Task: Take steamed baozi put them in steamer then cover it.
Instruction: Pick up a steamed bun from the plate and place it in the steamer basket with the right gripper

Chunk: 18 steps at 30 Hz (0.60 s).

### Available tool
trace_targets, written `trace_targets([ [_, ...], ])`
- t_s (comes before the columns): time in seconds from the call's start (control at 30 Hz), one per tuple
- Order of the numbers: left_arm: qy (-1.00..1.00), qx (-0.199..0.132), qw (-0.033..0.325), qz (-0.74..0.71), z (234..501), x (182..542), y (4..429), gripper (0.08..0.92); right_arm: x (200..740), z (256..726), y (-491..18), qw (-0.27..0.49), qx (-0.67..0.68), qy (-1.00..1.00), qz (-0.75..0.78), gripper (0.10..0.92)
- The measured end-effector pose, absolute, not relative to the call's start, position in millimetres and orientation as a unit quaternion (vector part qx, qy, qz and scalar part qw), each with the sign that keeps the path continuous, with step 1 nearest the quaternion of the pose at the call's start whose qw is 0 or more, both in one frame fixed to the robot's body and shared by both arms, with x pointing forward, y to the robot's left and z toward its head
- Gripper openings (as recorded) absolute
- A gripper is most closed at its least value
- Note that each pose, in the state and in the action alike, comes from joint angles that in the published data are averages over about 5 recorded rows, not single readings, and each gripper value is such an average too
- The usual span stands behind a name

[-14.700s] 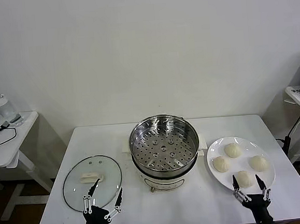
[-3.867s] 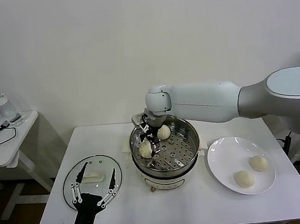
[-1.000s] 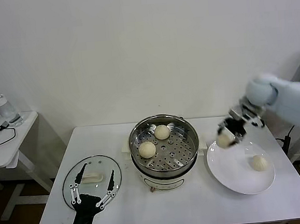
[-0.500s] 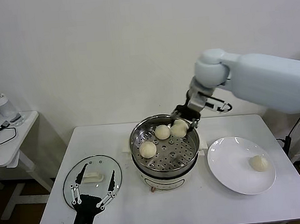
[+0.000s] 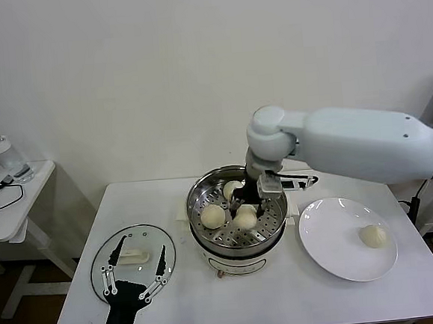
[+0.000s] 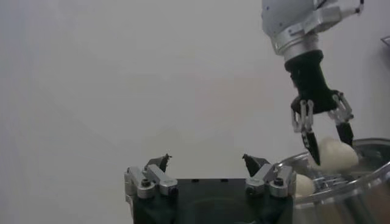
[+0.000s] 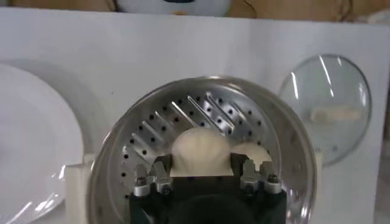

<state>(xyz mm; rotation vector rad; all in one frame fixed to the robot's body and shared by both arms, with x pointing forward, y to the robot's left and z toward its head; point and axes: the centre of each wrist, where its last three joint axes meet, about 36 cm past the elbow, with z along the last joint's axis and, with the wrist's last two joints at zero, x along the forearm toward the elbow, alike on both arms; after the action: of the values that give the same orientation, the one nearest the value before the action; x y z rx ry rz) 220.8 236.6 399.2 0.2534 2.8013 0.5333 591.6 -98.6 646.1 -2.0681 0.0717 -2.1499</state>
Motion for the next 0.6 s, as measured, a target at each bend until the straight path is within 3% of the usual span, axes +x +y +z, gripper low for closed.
trace_targets([
  [0.6,0.970,0.086,0.143,0.179,397.8,221.0,234.8,0.823,579.1,612.1,-87.1,0.098,-0.687,-0.038,-0.719,0.706],
])
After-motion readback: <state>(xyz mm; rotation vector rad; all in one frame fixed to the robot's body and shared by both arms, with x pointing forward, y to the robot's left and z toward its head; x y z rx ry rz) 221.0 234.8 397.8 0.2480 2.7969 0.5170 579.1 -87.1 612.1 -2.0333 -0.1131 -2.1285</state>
